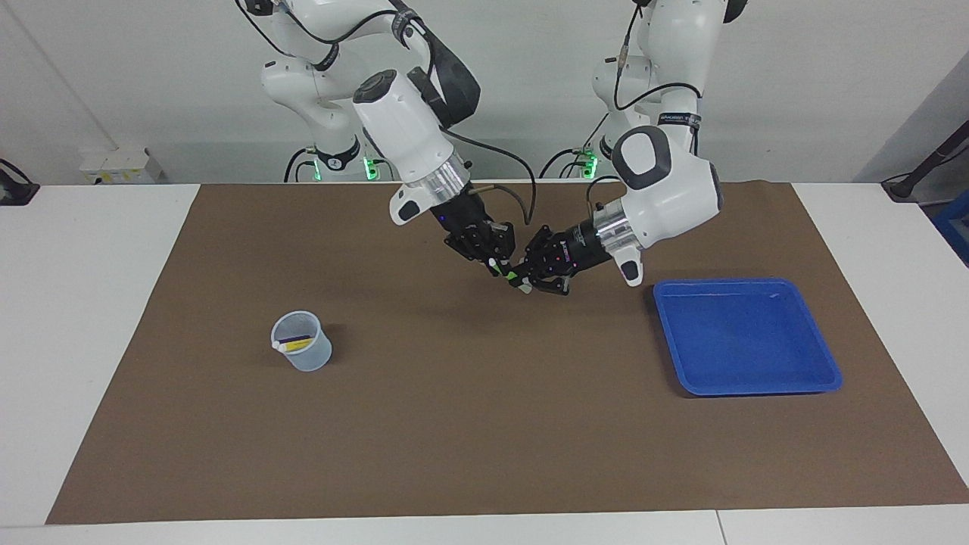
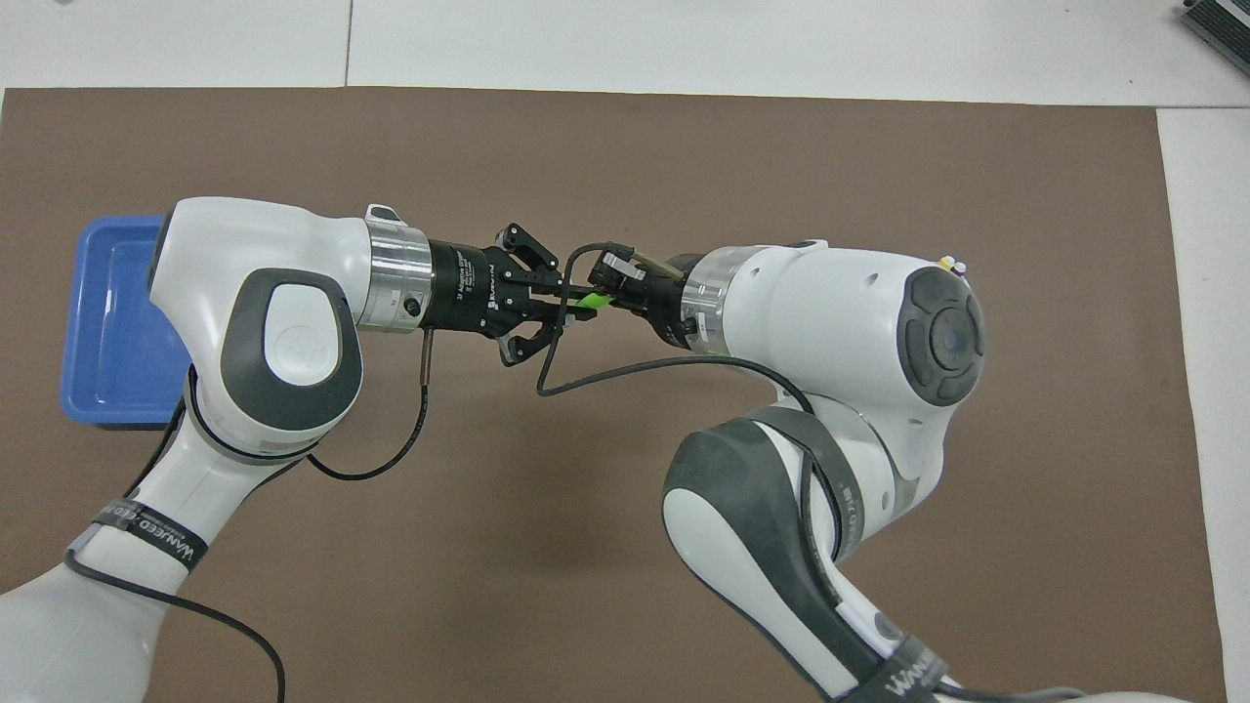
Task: Transfer and insert pens with both arms
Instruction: 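Open the left gripper and withdraw it while the right gripper pulls back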
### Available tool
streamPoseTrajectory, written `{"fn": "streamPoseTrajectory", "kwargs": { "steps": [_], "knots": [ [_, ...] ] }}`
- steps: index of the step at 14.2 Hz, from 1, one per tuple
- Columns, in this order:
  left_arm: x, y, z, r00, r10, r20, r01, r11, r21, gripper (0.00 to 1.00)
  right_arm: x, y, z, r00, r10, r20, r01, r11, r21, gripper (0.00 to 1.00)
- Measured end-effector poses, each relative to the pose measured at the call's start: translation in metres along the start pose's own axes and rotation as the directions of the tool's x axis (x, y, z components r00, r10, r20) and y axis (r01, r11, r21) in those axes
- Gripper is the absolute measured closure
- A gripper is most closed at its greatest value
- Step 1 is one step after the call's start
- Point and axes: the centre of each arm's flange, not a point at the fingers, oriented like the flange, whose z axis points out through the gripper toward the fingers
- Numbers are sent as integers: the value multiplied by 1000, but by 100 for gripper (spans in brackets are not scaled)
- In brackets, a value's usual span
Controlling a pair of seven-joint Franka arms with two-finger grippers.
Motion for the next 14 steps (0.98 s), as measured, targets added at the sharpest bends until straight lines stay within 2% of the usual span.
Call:
{"fn": "streamPoseTrajectory", "kwargs": {
  "steps": [4, 5, 9, 11, 12, 14],
  "knots": [
    [0, 0, 0, 1000, 0, 0, 0, 1000, -1, 83, 0, 0, 0, 1000, -2, 0, 2, 1000, 0, 80],
    [0, 0, 0, 1000, 0, 0, 0, 1000, 0, 78, 1, 0, -1, 1000, -4, -2, 4, 1000, 1, 80],
    [-1, -2, 4, 1000, 8, -9, -8, 1000, 8, 30, 7, 2, -3, 999, -34, -10, 34, 999, 2, 80],
    [0, -3, 1, 997, 45, -58, -45, 999, 12, 3, 6, 2, -3, 999, -38, -7, 38, 999, -4, 80],
    [0, -3, -1, 993, 70, -90, -69, 997, 16, 0, 6, 3, -2, 999, -43, -8, 43, 999, -10, 80],
    [4, -2, -13, 977, 127, -172, -124, 992, 29, 0, 7, 5, -2, 998, -67, -13, 67, 997, -36, 80]
  ]
}}
